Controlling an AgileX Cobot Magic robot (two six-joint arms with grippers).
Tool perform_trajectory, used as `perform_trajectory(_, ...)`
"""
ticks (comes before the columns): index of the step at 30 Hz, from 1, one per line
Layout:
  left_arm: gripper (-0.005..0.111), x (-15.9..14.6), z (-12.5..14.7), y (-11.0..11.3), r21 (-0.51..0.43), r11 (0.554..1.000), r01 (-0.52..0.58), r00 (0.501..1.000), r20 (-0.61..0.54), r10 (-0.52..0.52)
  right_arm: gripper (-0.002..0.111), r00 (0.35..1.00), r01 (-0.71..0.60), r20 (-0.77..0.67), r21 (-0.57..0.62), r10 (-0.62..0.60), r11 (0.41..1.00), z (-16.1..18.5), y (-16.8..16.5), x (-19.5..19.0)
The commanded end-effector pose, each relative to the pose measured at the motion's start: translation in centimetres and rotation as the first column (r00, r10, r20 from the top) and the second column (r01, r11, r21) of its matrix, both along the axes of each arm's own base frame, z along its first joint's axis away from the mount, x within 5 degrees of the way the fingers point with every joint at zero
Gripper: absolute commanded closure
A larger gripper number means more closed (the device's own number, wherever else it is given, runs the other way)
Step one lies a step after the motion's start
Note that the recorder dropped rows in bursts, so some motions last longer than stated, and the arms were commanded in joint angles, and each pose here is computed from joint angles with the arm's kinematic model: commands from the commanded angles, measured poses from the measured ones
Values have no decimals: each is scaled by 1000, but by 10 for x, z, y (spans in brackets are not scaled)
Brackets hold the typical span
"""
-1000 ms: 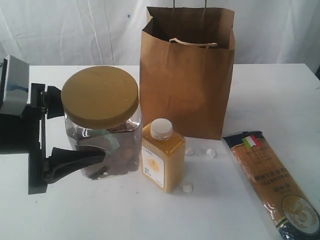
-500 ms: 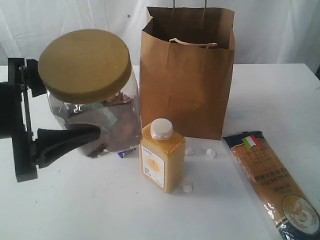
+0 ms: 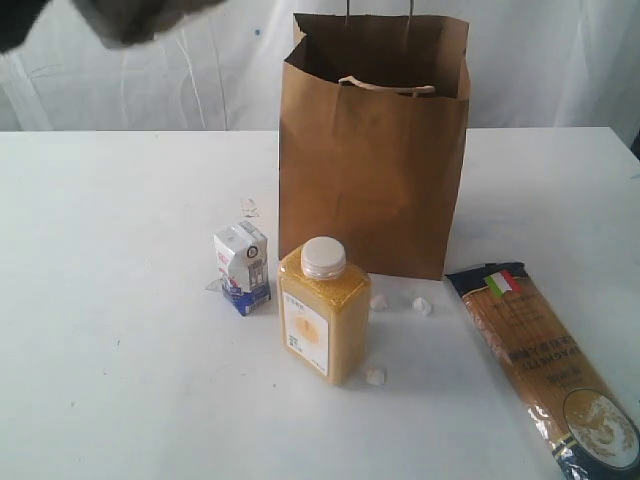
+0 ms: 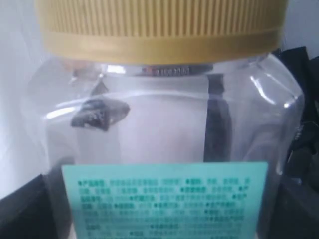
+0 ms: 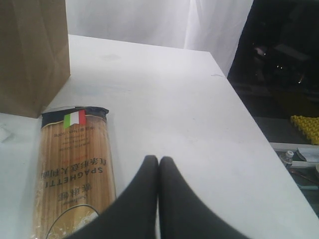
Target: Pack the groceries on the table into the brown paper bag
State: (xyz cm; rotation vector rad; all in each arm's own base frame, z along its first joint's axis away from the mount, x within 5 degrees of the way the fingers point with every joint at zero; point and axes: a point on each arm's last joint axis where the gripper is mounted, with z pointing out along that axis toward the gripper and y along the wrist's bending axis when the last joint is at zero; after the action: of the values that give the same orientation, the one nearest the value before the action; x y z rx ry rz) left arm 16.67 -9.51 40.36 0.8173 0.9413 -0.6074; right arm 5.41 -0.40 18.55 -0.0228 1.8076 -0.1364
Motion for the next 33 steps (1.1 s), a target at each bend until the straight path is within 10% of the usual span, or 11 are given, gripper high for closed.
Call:
perform_trajectory(1, 107, 2, 30, 7, -53, 994, -97, 995, 3, 97, 108, 1000, 6, 11, 2, -6, 1000, 0, 0, 0)
perform_trajectory(10, 107, 16, 67, 11, -81, 979, -187, 980, 50, 191, 108, 1000, 6, 11, 2, -6, 1000, 0, 0, 0)
perform_trajectory(14, 107, 47, 76, -3, -142, 989, -39, 999, -26, 36, 108, 1000, 6, 11, 2, -6, 1000, 0, 0, 0)
perform_trajectory(18, 107, 74, 69, -57, -60, 992, 115, 992, -49, -118, 108, 1000, 6, 11, 2, -6, 1000, 0, 0, 0)
perform_trajectory(22, 107, 94, 62, -126, 229, 973, -35, 999, -30, 43, 108, 1000, 6, 11, 2, -6, 1000, 0, 0, 0)
perform_trajectory(27, 107, 107, 63, -161, 201, 979, -21, 984, -169, 56, 108, 1000, 6, 11, 2, -6, 1000, 0, 0, 0)
perform_trajectory(33, 107, 125, 57, -175, 260, 964, -48, 995, -70, 68, 108, 1000, 6, 11, 2, -6, 1000, 0, 0, 0)
